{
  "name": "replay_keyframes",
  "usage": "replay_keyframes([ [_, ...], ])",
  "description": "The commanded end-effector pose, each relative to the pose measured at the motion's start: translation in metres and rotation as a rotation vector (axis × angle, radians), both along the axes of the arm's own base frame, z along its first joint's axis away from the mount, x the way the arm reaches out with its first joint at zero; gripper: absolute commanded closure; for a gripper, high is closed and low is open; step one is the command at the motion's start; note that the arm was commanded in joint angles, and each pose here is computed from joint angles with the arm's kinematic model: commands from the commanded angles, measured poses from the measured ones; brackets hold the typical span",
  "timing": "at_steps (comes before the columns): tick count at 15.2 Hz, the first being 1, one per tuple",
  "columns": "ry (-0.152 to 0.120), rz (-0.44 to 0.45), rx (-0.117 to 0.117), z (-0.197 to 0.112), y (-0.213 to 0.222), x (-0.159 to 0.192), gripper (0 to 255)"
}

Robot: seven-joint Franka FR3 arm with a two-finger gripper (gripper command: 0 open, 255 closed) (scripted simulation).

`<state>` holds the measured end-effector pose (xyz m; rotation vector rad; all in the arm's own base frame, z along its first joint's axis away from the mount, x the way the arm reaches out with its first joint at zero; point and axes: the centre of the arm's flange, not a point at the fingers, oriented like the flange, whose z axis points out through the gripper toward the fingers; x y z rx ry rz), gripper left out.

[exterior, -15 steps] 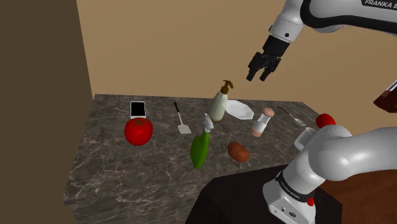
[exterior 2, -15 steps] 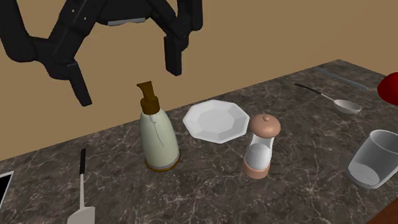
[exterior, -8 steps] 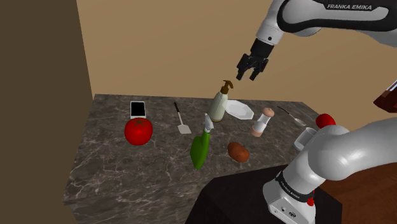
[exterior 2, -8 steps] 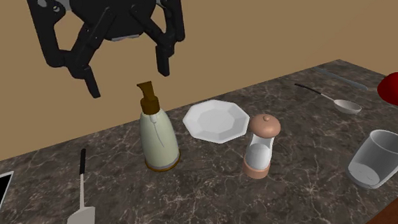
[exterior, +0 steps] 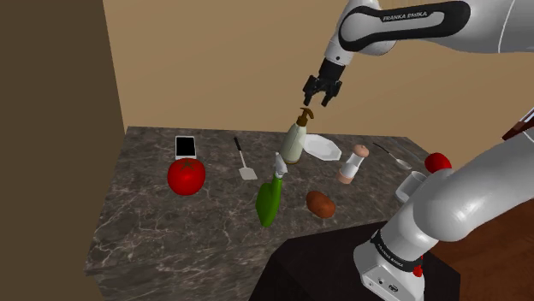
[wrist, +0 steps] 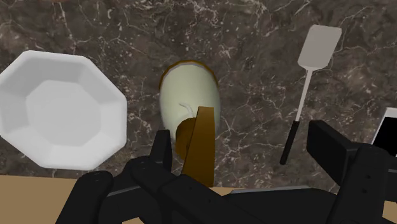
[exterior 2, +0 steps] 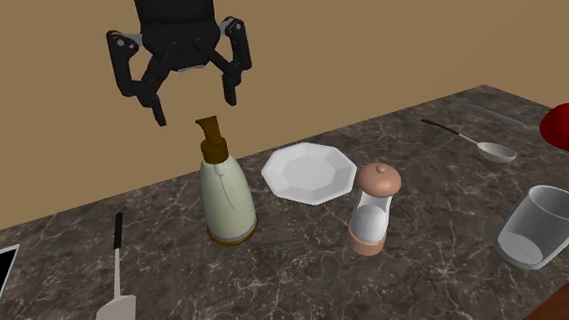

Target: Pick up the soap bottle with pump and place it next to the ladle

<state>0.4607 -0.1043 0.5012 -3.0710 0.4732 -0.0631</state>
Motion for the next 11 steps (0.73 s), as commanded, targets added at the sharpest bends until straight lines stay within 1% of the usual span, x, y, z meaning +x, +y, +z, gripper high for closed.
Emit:
replay_keyframes([
  [1,0.003,-0.015,-0.005,-0.011,-0.014,0.017,0],
  [5,0.009,-0.045,-0.013,-0.032,-0.044,0.055,0],
  [11,0.010,-0.048,-0.014,-0.061,-0.046,0.060,0],
])
